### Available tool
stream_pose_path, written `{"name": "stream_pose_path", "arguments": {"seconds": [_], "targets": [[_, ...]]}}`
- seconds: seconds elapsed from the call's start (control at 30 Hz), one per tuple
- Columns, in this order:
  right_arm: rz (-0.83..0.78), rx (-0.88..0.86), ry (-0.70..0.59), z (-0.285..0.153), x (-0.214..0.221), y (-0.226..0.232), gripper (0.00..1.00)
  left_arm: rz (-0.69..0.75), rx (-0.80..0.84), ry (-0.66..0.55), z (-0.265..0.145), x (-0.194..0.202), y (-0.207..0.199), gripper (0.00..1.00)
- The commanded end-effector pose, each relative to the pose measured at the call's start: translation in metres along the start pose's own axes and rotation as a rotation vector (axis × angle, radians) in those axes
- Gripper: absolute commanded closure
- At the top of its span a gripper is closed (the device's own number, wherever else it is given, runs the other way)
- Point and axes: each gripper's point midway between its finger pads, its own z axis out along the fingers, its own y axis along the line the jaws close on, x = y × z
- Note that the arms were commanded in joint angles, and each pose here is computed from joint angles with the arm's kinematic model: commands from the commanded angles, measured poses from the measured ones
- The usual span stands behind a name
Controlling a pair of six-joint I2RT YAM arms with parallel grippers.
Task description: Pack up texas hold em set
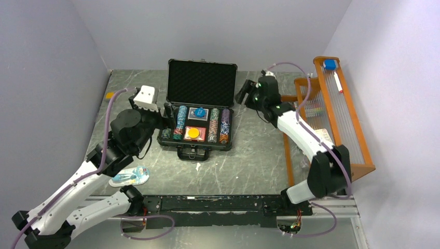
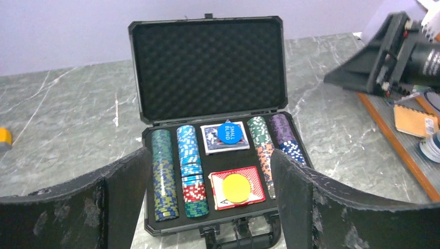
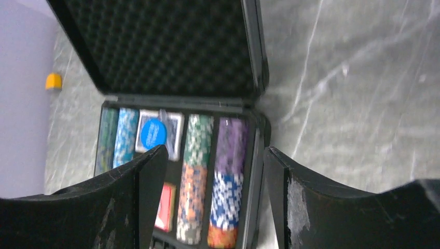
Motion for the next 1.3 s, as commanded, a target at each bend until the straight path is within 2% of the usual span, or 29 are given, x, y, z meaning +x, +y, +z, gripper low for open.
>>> {"name": "stream_pose_path", "arguments": {"seconds": [0.0, 0.1, 0.2, 0.27, 0.37, 0.57, 0.73, 0.93, 1.07, 1.27], "targets": [[-0.11, 0.168, -0.14, 0.036, -0.049, -0.008, 0.29, -0.055, -0.085, -0.029, -0.002, 0.001, 0.015, 0.12], [-0.159, 0.246, -0.144, 0.074, -0.063, -0.015, 0.32, -0.063, -0.065, -0.016, -0.003, 0.004, 0.012, 0.13], [-0.202, 0.271, -0.165, 0.104, -0.079, -0.014, 0.4, -0.065, -0.055, -0.004, -0.002, 0.01, 0.01, 0.15], [-0.242, 0.248, -0.179, 0.121, -0.084, -0.01, 0.44, -0.064, -0.054, 0.007, -0.001, 0.014, 0.009, 0.15], [-0.289, 0.22, -0.149, 0.142, -0.082, -0.006, 0.45, -0.058, -0.062, 0.015, 0.0, 0.016, 0.01, 0.15], [-0.288, 0.263, -0.108, 0.167, -0.074, -0.022, 0.47, -0.045, -0.059, 0.023, 0.003, 0.018, 0.009, 0.16], [-0.319, 0.289, -0.085, 0.184, -0.072, -0.036, 0.59, -0.034, -0.076, 0.04, 0.007, 0.022, 0.01, 0.16], [-0.428, 0.248, -0.059, 0.194, -0.075, -0.037, 0.77, -0.024, -0.08, 0.048, 0.009, 0.024, 0.01, 0.16], [-0.492, 0.22, -0.079, 0.185, -0.085, -0.029, 1.0, -0.023, -0.087, 0.047, 0.009, 0.024, 0.011, 0.15], [-0.536, 0.205, -0.178, 0.142, -0.104, -0.006, 1.0, -0.038, -0.089, 0.046, 0.008, 0.023, 0.011, 0.15]]}}
